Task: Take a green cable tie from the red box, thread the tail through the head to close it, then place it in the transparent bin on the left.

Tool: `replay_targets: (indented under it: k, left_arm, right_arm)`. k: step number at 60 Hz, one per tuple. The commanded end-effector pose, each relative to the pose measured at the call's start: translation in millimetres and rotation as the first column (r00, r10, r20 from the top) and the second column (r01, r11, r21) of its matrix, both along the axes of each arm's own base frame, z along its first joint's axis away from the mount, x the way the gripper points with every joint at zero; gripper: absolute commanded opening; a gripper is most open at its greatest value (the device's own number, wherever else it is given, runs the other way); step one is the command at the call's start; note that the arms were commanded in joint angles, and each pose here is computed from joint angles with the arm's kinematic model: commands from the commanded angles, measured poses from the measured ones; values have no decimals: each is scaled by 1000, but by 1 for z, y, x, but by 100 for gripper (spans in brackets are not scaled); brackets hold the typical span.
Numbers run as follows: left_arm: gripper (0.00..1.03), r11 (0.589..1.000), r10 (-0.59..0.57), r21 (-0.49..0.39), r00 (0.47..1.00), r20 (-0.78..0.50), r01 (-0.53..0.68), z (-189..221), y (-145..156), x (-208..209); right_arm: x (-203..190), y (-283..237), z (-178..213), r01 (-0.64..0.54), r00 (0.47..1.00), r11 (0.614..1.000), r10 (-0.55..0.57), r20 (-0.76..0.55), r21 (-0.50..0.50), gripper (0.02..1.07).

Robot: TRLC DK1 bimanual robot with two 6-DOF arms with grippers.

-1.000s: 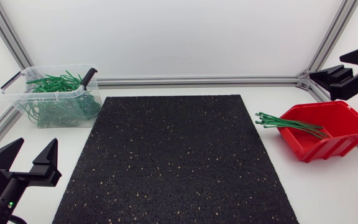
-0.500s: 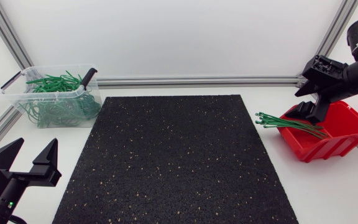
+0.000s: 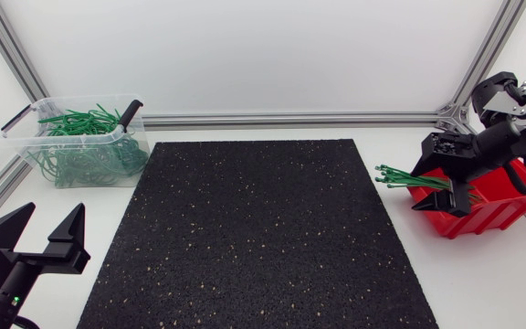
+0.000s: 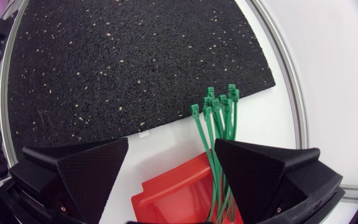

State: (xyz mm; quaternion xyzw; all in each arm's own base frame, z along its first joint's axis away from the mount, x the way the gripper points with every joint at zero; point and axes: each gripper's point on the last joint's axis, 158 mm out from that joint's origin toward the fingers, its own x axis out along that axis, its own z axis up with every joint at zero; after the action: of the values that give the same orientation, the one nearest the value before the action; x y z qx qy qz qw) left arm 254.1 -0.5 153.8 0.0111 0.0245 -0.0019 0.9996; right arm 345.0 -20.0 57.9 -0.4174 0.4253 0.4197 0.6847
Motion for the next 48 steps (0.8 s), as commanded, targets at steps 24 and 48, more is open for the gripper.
replay_targets:
  k: [24, 48]
  left_arm:
    - [99, 1000, -11, -1, 998, -56, 11, -24, -3, 0]
    - [99, 1000, -11, -1, 998, -56, 11, -24, -3, 0]
  right_arm:
    - [14, -7, -49, -50, 999, 996, 51, 19, -72, 103]
    - [-28, -14, -53, -78, 997, 991, 77, -15, -110, 103]
